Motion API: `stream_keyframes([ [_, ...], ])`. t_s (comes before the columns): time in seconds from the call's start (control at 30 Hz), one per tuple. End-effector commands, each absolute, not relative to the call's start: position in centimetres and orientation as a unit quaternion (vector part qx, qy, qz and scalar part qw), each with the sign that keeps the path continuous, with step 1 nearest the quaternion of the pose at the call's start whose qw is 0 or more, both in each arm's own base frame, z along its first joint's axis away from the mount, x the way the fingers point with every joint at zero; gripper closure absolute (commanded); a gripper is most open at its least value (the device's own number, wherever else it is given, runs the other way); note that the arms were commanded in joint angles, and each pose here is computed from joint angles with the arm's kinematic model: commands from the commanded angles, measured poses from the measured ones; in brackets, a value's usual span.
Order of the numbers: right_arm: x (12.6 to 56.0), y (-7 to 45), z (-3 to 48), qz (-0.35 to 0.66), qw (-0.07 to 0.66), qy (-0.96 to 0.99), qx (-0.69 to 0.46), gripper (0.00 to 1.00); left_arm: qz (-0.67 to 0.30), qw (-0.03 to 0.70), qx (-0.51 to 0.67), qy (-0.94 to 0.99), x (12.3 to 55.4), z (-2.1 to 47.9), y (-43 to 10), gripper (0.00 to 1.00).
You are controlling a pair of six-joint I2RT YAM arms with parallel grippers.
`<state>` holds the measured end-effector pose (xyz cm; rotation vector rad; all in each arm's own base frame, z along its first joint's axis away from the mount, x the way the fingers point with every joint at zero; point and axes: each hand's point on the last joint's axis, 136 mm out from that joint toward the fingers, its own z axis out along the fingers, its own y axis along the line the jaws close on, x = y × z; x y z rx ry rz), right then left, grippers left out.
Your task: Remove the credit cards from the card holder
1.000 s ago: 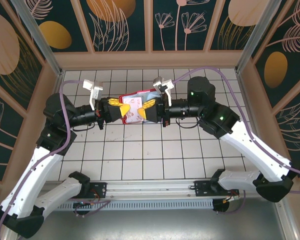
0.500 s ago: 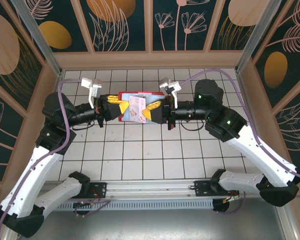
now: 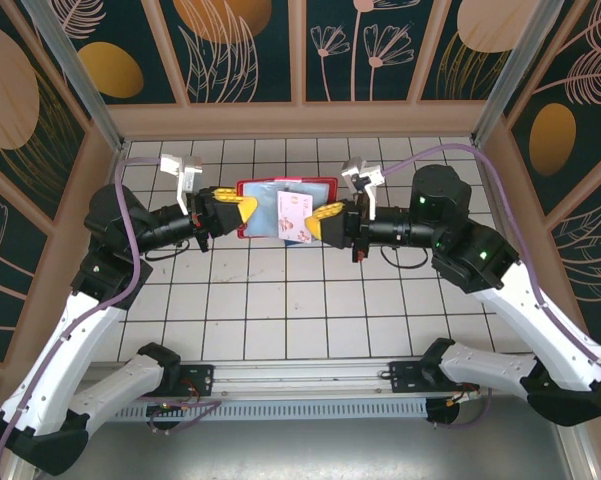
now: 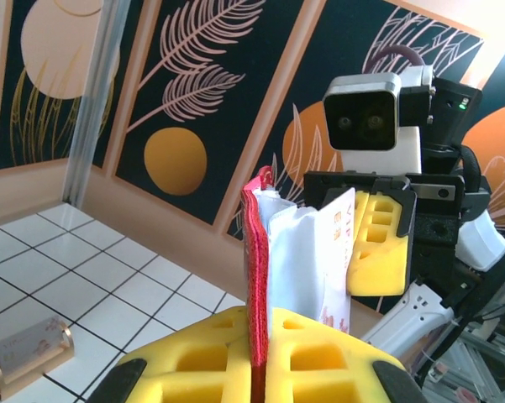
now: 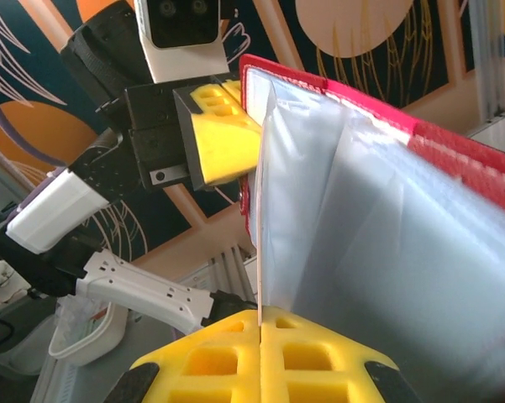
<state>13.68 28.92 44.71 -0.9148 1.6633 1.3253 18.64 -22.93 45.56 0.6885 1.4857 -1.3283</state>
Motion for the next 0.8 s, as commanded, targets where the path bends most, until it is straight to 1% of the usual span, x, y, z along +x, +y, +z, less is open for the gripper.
stream_keyframes([
  [0.0,14.0,27.4,44.0,0.491,0.417,0.678,-0.354,1.0,-0.527,0.534,0.28,0.599,18.6,47.2,-22.0,1.0],
  [0.1,14.5,26.1,44.2,0.464,0.438,0.69,-0.343,1.0,-0.513,0.546,0.271,0.605,19.1,47.1,-21.6,1.0],
  [0.2,15.6,24.4,44.8,0.423,0.478,0.699,-0.322,1.0,-0.492,0.557,0.252,0.62,20.1,46.8,-21.2,1.0],
  [0.3,17.3,22.9,45.0,0.372,0.515,0.712,-0.299,1.0,-0.47,0.564,0.23,0.639,21.3,46.2,-20.8,1.0],
  [0.53,22.6,20.7,45.4,0.26,0.579,0.727,-0.262,1.0,-0.453,0.567,0.219,0.653,22.2,45.6,-20.5,1.0],
  [0.6,24.1,20.3,44.8,0.237,0.582,0.731,-0.268,1.0,-0.449,0.566,0.217,0.657,22.4,45.3,-20.5,1.0],
  [0.67,25.7,20.2,43.1,0.208,0.568,0.743,-0.286,1.0,-0.447,0.565,0.216,0.659,22.4,45.2,-20.5,1.0],
  [0.77,27.8,20.4,38.9,0.168,0.52,0.765,-0.34,1.0,-0.451,0.562,0.218,0.658,22.4,45.1,-20.6,1.0],
])
